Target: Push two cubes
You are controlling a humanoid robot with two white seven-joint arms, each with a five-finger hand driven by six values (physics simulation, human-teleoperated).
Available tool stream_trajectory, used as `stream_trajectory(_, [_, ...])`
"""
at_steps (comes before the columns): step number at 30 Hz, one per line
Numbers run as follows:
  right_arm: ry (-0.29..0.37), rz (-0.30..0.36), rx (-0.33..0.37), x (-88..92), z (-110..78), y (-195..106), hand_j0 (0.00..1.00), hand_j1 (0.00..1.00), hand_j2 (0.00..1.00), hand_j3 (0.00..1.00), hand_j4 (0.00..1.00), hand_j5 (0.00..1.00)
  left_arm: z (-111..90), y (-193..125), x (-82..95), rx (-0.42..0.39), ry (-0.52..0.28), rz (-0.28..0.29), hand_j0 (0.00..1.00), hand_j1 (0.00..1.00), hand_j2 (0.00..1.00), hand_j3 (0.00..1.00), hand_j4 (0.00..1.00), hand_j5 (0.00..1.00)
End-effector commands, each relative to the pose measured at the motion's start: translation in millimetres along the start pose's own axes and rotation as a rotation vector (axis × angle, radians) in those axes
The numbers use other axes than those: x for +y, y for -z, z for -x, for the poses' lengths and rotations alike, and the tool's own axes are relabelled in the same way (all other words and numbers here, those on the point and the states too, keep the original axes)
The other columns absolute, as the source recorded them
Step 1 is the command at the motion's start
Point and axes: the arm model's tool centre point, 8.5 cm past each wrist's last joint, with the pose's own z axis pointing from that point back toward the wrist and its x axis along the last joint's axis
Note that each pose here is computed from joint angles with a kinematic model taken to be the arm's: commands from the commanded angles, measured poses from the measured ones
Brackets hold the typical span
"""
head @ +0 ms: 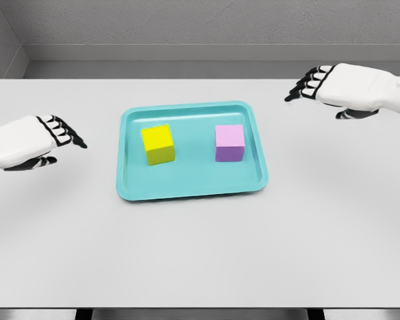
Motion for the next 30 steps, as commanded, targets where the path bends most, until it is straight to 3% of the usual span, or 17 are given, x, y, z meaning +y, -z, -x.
stream_trajectory(1, [0.030,-0.062,0.000,26.7,-2.2,37.0,0.79,0.79,0.79,0.79,0.79,0.79,-7.4,8.6,-15.8,-0.019,-0.002,0.052,0.69,0.69,0.69,0.69,0.69,0.69])
stream_trajectory(5, [0.033,-0.115,0.027,42.1,3.0,57.3,0.77,0.77,0.77,0.77,0.77,0.77,-11.6,20.5,-16.4,-0.034,-0.005,0.083,0.69,0.69,0.69,0.69,0.69,0.69])
stream_trajectory(8, [0.024,-0.201,0.021,66.5,-2.2,69.5,0.72,0.72,0.72,0.72,0.72,0.72,-11.3,23.6,-13.0,-0.037,0.003,0.091,0.69,0.69,0.69,0.69,0.69,0.69])
stream_trajectory(30, [0.013,-0.184,-0.036,63.7,-26.0,100.8,0.68,0.68,0.68,0.68,0.68,0.68,-17.3,53.7,-12.2,-0.088,0.037,0.108,0.69,0.69,0.69,0.69,0.69,0.69])
